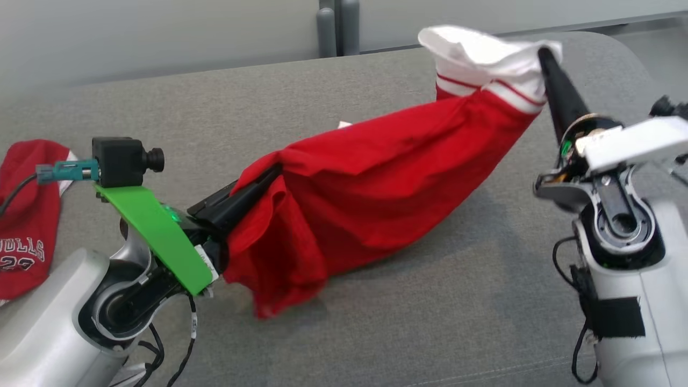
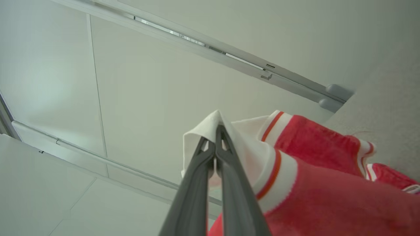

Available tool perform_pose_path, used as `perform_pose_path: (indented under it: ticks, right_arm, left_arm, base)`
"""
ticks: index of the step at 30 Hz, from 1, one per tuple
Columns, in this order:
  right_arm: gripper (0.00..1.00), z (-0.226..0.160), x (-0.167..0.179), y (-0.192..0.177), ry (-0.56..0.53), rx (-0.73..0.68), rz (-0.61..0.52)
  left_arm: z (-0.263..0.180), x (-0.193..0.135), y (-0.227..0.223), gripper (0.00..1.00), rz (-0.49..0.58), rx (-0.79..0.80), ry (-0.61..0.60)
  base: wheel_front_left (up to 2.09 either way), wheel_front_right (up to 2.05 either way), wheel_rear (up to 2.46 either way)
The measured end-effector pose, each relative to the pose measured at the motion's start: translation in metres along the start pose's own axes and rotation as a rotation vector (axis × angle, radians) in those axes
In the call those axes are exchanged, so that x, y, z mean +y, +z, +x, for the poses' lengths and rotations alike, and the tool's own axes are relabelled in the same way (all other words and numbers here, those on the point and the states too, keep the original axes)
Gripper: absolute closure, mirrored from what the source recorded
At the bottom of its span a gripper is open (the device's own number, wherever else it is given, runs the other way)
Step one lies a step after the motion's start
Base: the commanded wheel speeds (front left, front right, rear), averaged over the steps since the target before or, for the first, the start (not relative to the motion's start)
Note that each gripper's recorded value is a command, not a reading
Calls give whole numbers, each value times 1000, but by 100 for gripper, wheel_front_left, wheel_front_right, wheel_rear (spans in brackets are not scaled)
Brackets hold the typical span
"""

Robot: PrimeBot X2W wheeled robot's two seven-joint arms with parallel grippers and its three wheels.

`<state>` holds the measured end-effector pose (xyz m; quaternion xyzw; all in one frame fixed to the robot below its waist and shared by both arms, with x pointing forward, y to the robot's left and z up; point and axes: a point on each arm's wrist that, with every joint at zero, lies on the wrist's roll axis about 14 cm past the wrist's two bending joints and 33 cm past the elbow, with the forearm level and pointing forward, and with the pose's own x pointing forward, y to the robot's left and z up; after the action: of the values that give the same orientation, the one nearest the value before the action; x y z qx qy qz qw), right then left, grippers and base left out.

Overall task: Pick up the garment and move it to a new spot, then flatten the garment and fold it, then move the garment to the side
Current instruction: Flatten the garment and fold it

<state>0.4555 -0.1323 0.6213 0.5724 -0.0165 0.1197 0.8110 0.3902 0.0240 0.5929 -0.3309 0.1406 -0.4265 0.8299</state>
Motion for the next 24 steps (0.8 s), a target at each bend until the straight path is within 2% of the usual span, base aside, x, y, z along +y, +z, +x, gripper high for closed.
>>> perform_pose_path:
  ticks: [7,11,13,19,20,21,22,23,24]
  right_arm:
    - [100,-52,-100,-14,-310,4,90]
    - [100,-86,-159,-33,-504,6,174]
    - [100,-94,-173,-48,-558,31,215]
    - [100,-100,-191,-68,-620,71,192]
    - [95,-100,-192,-70,-621,84,156]
    - [84,-98,-192,-73,-618,102,119]
    - [84,-96,-192,-76,-613,120,92]
    - [61,-94,-190,-80,-604,141,63]
    - [53,-93,-188,-86,-594,170,34]
  left_arm:
    - [15,24,-26,100,-182,126,54]
    - [18,54,-57,100,-265,232,137]
    - [16,69,-77,100,-291,305,179]
    - [8,102,-118,100,-312,463,257]
    - [9,107,-120,100,-310,471,265]
    - [10,111,-123,100,-311,480,273]
    - [11,115,-124,100,-305,487,280]
    - [12,119,-124,100,-298,489,283]
    - [13,123,-123,100,-298,489,290]
  base:
    - [0,0,0]
    - [0,0,0]
    - [0,0,0]
    - [0,0,0]
    - [0,0,0]
    - [0,0,0]
    - [0,0,0]
    - [0,0,0]
    - [0,0,0]
